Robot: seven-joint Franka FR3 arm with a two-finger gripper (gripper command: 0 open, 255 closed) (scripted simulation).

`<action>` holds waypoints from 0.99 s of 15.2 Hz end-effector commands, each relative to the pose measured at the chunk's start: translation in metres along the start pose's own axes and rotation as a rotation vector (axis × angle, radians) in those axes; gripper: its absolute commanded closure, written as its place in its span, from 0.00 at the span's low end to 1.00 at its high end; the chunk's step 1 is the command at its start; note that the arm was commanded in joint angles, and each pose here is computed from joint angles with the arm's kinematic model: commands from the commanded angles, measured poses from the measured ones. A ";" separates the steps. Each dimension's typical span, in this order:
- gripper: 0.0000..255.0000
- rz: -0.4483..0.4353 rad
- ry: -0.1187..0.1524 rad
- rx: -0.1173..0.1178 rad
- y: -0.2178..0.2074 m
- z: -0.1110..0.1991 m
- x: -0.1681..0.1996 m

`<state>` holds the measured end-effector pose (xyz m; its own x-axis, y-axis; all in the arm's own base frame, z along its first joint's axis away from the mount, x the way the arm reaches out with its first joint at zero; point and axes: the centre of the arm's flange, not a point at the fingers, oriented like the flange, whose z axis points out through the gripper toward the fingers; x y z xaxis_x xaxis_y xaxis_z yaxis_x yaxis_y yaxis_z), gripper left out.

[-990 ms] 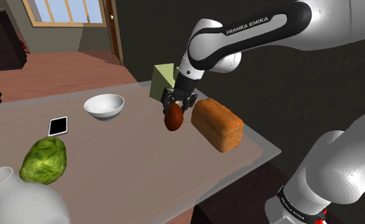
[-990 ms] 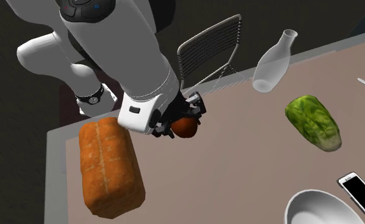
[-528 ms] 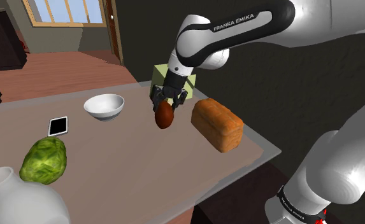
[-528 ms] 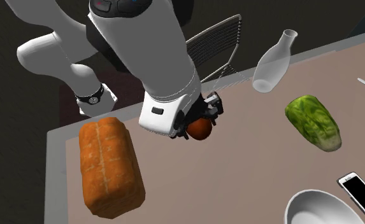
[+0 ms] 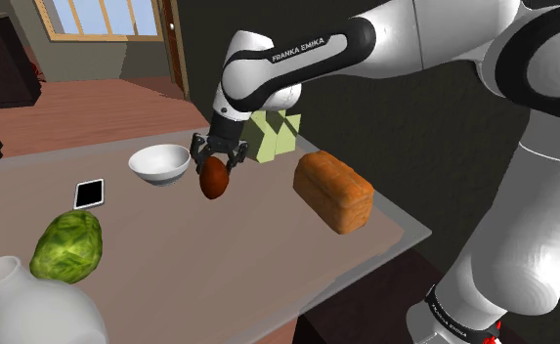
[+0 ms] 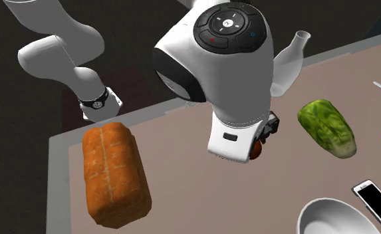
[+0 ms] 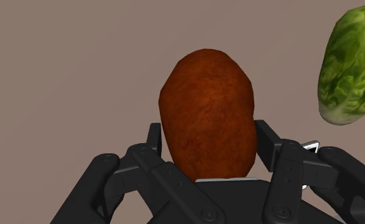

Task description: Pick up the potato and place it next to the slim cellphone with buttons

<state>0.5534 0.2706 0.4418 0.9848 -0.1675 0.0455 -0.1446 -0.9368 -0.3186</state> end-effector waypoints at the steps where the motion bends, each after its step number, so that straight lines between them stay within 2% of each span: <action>1: 1.00 0.001 0.001 0.000 -0.019 0.011 0.014; 15: 1.00 0.001 0.001 0.000 -0.150 0.099 0.113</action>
<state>0.6870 0.4134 0.4061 0.9850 -0.1660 0.0467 -0.1423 -0.9354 -0.3235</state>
